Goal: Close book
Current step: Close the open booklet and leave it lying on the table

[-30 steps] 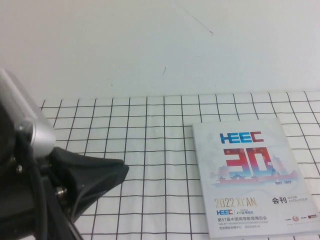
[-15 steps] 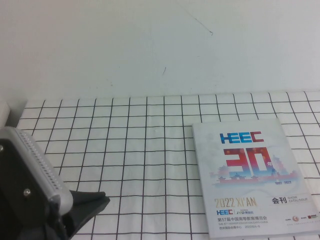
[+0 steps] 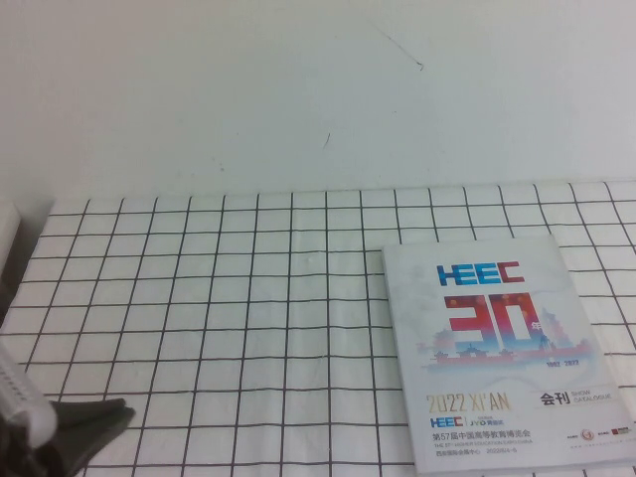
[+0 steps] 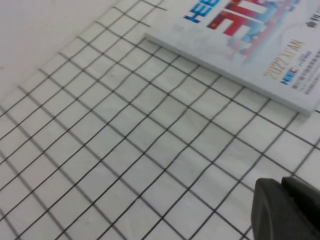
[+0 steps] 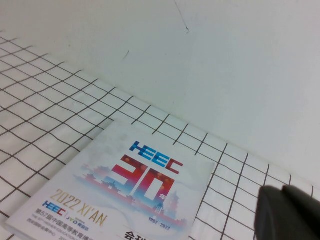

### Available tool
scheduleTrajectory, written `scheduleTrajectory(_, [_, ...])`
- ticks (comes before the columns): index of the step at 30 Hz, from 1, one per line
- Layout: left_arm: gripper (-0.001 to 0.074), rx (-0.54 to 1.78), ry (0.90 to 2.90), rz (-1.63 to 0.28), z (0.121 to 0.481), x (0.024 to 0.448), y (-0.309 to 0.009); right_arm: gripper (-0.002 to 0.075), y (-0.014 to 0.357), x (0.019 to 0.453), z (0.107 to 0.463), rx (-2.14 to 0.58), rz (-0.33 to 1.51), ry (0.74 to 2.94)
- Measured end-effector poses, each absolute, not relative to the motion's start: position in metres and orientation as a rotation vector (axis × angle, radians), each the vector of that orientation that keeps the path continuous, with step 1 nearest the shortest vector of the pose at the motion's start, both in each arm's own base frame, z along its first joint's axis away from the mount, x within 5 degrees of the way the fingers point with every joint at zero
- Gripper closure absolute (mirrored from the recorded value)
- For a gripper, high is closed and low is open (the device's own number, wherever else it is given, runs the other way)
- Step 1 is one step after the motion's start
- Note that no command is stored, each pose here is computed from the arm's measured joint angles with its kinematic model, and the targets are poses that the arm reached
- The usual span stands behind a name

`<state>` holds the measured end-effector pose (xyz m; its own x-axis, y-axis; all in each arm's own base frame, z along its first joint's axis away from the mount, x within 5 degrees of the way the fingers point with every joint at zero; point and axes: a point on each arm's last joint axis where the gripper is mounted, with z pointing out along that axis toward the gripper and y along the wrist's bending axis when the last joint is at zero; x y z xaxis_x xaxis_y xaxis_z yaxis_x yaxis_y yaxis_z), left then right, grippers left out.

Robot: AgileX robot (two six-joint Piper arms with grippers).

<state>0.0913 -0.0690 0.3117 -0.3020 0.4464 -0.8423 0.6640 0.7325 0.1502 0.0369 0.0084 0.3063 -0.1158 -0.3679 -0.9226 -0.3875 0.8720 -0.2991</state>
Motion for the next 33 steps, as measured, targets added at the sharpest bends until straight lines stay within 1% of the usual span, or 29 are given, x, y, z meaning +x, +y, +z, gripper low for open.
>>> scheduleTrajectory(2, [0.0738, 0.772, 1.957, -0.241, 0.306, 0.091, -0.059, 0.0729, 0.008, 0.037, 0.306, -0.583, 0.018, 1.721])
scheduleTrajectory(5, [0.0738, 0.604, 1.941, -0.185, 0.286, 0.089, -0.043, 0.0729, 0.008, 0.037, 0.306, -0.583, 0.018, 1.721])
scheduleTrajectory(12, [0.0738, 0.275, 1.658, -0.105, 0.226, 0.081, -0.019, 0.0729, 0.008, 0.037, 0.306, -0.583, 0.018, 1.721])
scheduleTrajectory(14, [0.0738, 0.179, 1.627, -0.112, 0.209, 0.076, -0.014, 0.0729, 0.008, 0.037, 0.306, -0.583, 0.018, 1.721])
scheduleTrajectory(16, [0.0738, 0.112, 1.631, -0.117, 0.200, 0.071, -0.010, 0.0729, 0.008, 0.037, 0.306, -0.583, 0.018, 1.721])
scheduleTrajectory(21, [0.0738, 0.040, 1.711, -0.103, 0.188, 0.059, -0.006, 0.0729, 0.008, 0.037, 0.306, -0.583, 0.018, 1.721])
scheduleTrajectory(26, [0.0738, 0.016, 1.836, -0.089, 0.176, 0.053, -0.005, 0.0729, 0.009, 0.037, 0.306, -0.582, 0.019, 1.718])
scheduleTrajectory(33, [0.0738, 0.157, 1.838, 0.017, 0.176, 0.053, -0.005, 0.0729, 0.009, 0.037, 0.306, -0.582, 0.019, 1.718])
